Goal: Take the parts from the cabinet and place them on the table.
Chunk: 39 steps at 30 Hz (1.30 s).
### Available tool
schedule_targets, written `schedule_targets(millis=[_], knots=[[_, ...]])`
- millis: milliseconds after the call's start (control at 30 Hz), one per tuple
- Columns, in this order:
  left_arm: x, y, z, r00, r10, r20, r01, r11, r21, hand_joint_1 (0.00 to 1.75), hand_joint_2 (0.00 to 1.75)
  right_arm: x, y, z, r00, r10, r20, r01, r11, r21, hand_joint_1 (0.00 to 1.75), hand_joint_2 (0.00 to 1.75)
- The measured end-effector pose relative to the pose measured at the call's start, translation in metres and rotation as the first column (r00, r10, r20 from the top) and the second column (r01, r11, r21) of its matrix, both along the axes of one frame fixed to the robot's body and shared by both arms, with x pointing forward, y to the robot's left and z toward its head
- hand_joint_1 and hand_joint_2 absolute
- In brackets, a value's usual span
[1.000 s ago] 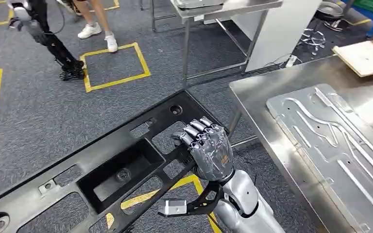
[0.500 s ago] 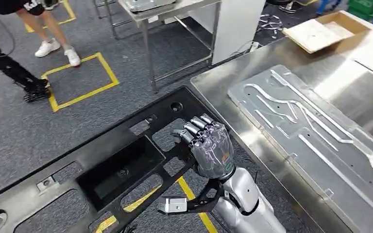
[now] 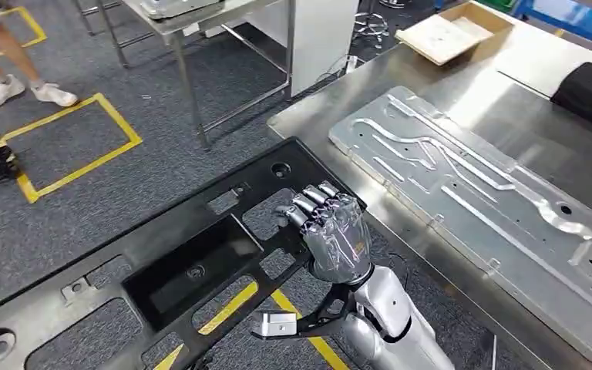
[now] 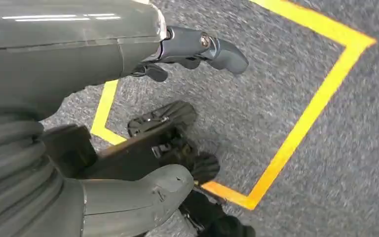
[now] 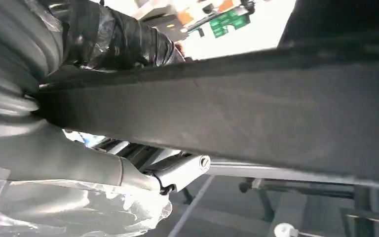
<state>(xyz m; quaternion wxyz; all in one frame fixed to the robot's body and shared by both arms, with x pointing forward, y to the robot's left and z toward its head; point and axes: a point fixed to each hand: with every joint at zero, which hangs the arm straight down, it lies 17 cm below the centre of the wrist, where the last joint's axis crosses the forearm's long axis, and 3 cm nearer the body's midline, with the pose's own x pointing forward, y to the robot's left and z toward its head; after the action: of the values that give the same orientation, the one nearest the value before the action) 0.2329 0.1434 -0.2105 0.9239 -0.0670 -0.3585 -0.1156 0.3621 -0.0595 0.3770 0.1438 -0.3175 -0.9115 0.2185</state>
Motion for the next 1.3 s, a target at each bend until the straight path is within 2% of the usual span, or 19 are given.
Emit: schedule_targets(millis=[333,467,1300], knots=[[0.0017,-0.0015,0.0011,1.0,-0.001,0.004,0.001,1.0,-0.003,0.0,1.75,-0.0002,-0.0005,-0.0007,1.0,-0.001,0.0,0.001,1.0,0.0,1.75,1.75],[-0.0064,0.0009,-0.0026,1.0,0.001,-0.01,-0.001,1.0,0.0,0.0,1.75,-0.0002,-0.0004,-0.0048,1.0,-0.002,-0.01,0.002,1.0,-0.001,1.75,1.75],[-0.0009,0.0029,-0.0012,1.0,-0.005,0.0,0.005,1.0,0.01,0.0,1.75,-0.0008,-0.0007,-0.0062,1.0,-0.016,0.003,0.016,1.0,-0.015,1.75,1.75]])
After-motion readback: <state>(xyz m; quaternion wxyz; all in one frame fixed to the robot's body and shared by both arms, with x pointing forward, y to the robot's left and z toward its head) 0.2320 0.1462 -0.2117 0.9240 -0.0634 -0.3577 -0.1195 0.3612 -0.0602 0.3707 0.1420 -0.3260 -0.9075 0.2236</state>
